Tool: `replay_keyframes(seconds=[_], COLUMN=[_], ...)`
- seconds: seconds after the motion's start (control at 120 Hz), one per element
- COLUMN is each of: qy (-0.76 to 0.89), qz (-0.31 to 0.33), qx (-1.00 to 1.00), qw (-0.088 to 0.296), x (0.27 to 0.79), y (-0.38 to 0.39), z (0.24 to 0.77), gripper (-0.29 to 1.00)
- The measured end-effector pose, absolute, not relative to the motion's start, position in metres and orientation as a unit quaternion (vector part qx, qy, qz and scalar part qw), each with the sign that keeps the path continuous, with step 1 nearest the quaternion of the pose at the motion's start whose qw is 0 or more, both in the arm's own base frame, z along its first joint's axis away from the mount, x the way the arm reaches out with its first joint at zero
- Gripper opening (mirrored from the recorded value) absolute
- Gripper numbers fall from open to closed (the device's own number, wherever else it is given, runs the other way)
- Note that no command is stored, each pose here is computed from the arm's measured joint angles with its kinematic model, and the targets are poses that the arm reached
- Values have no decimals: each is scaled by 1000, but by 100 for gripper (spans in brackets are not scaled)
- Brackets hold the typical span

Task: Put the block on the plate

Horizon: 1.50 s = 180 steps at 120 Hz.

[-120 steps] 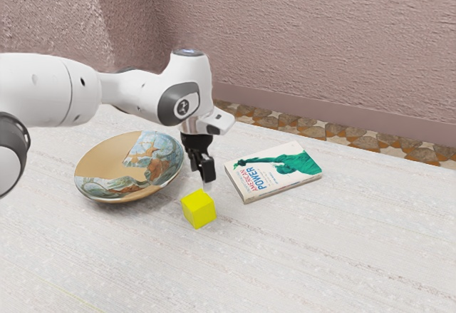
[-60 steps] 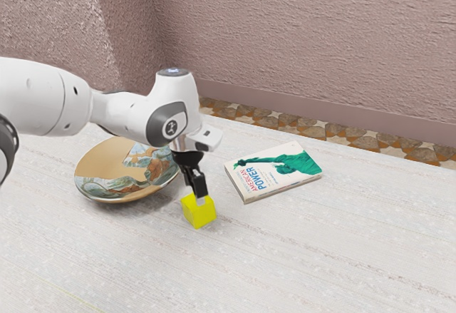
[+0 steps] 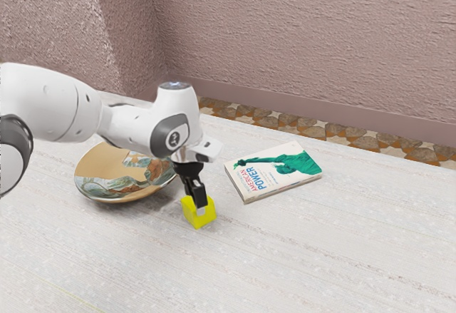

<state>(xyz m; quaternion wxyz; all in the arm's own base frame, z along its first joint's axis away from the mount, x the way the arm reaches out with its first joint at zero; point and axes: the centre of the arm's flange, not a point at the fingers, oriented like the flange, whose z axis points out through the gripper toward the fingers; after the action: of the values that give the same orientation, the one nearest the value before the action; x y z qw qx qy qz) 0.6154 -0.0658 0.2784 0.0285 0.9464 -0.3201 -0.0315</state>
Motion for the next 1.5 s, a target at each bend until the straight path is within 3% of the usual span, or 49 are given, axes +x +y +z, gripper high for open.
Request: replay_keyframes(seconds=[0.367,0.558,0.733,1.2,1.5], qy=[-319,-321,-321,-328,-273], qz=[-41,-37,-34,15,21], qx=[946,946,946,944,962], qw=[36,36,35,26,8], x=[615,616,616,617,614], y=[-68,-69,-69,-71,16], z=[251,252,254,332,383], gripper=[70,52,46,43,41])
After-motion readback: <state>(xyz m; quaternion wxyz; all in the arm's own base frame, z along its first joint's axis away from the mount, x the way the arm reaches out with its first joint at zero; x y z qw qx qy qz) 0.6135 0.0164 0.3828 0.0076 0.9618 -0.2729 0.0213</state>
